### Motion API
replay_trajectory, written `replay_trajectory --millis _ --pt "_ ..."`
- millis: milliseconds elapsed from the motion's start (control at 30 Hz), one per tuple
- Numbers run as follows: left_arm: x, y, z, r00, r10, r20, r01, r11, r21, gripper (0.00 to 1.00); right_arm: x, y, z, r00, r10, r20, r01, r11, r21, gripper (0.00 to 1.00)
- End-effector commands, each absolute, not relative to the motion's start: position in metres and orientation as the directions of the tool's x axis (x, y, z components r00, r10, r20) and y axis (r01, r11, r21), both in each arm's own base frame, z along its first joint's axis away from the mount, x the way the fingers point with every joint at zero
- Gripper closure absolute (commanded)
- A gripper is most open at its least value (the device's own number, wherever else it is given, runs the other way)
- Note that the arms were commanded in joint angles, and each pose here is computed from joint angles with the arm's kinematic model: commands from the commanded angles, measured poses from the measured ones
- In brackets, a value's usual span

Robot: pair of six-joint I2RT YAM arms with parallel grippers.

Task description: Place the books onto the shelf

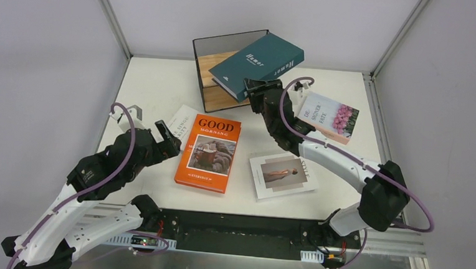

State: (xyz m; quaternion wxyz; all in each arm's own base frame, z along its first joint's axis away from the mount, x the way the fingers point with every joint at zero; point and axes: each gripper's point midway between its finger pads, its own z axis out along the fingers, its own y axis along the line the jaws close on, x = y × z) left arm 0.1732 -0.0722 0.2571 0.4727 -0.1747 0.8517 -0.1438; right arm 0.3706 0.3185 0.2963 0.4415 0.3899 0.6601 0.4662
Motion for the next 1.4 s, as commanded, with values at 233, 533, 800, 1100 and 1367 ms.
replay_trajectory --millis 233,533,800,1100,1367 --pt "0.173 -0.066 0.249 -0.487 -0.455 -0.745 -0.209 0.889 -0.407 0.03 0.410 0.339 0.318 -0.143 0.989 -0.029 0.170 0.054 0.984 1.00" --pt "0.166 -0.060 0.245 -0.496 -0.455 -0.740 -0.223 0.890 -0.397 0.02 0.429 0.356 0.295 -0.117 0.991 -0.070 0.221 0.095 0.971 1.00" --pt "0.164 -0.062 0.240 -0.517 -0.443 -0.732 -0.222 0.896 -0.385 0.02 0.450 0.378 0.276 -0.120 0.988 -0.098 0.264 0.127 0.956 0.98" --pt "0.157 -0.054 0.240 -0.511 -0.454 -0.730 -0.233 0.890 -0.391 0.02 0.463 0.387 0.252 -0.093 0.991 -0.094 0.323 0.120 0.939 0.98" --pt "0.153 -0.053 0.239 -0.516 -0.461 -0.722 -0.233 0.886 -0.400 0.02 0.464 0.394 0.235 -0.139 0.986 -0.094 0.373 0.140 0.917 0.27"
